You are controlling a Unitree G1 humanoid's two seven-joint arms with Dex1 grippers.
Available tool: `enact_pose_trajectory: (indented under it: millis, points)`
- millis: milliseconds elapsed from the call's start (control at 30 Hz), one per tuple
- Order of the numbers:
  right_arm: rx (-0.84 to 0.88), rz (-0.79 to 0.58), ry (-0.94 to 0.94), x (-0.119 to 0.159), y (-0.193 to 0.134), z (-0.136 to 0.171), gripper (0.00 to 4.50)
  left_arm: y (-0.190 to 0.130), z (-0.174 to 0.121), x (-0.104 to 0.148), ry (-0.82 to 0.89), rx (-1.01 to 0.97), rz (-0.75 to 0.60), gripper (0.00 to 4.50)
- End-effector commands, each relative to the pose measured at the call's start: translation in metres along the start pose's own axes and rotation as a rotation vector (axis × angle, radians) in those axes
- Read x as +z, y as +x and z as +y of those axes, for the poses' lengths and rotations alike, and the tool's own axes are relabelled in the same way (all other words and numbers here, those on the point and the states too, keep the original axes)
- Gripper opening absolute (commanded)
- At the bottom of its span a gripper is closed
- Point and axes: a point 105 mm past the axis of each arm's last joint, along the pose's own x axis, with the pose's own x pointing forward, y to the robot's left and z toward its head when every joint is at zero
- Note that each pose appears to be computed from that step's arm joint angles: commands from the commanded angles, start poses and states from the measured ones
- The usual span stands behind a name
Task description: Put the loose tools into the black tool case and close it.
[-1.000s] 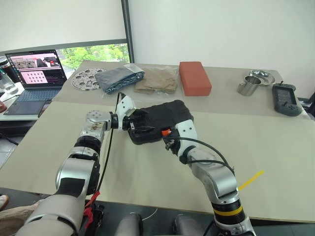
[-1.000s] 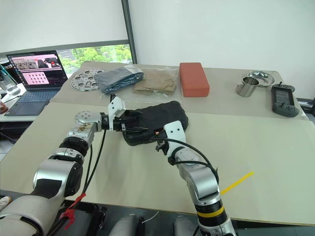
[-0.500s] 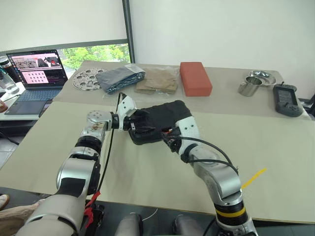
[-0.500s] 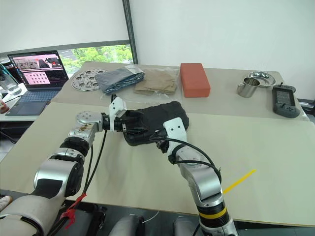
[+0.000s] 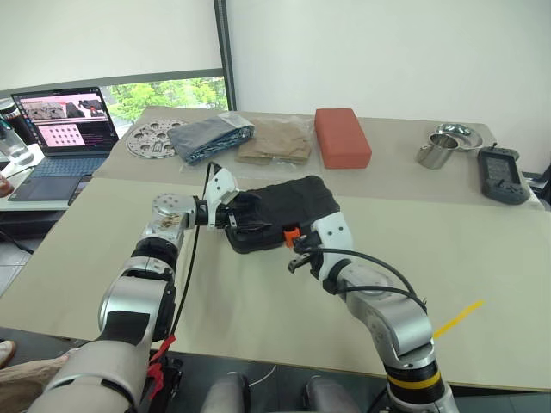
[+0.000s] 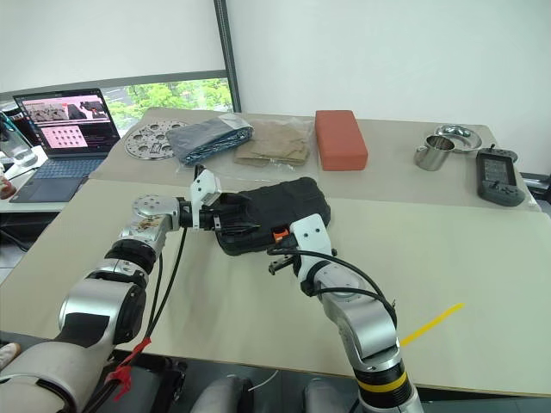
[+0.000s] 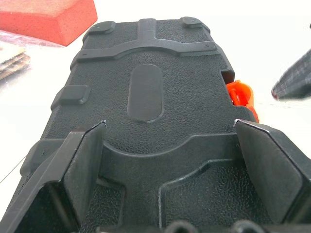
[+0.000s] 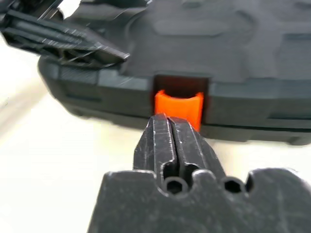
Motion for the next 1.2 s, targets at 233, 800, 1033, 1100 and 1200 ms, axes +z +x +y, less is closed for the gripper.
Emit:
enact_pose_trajectory:
  millis: [233, 800, 1033, 1100, 1200]
  points:
    - [-0.012, -0.025, -0.014, 0.003, 0.007, -0.004, 0.03, 0.006, -0.019, -0.039, -0.068, -0.062, 0.139, 4.5]
    - [-0.032, -0.08, -0.031, 0.019, 0.023, -0.008, 0.03, 0.005, -0.02, -0.04, -0.068, -0.067, 0.143, 4.5]
    - [-0.019, -0.077, -0.032, 0.018, 0.028, -0.006, 0.03, 0.004, -0.019, -0.04, -0.067, -0.062, 0.143, 4.5]
    - [-0.018, -0.076, -0.033, 0.017, 0.027, -0.006, 0.03, 0.004, -0.019, -0.04, -0.067, -0.061, 0.141, 4.5]
    - [0.009, -0.081, -0.031, 0.015, 0.019, -0.007, 0.03, 0.001, -0.015, -0.035, -0.066, -0.039, 0.116, 4.5]
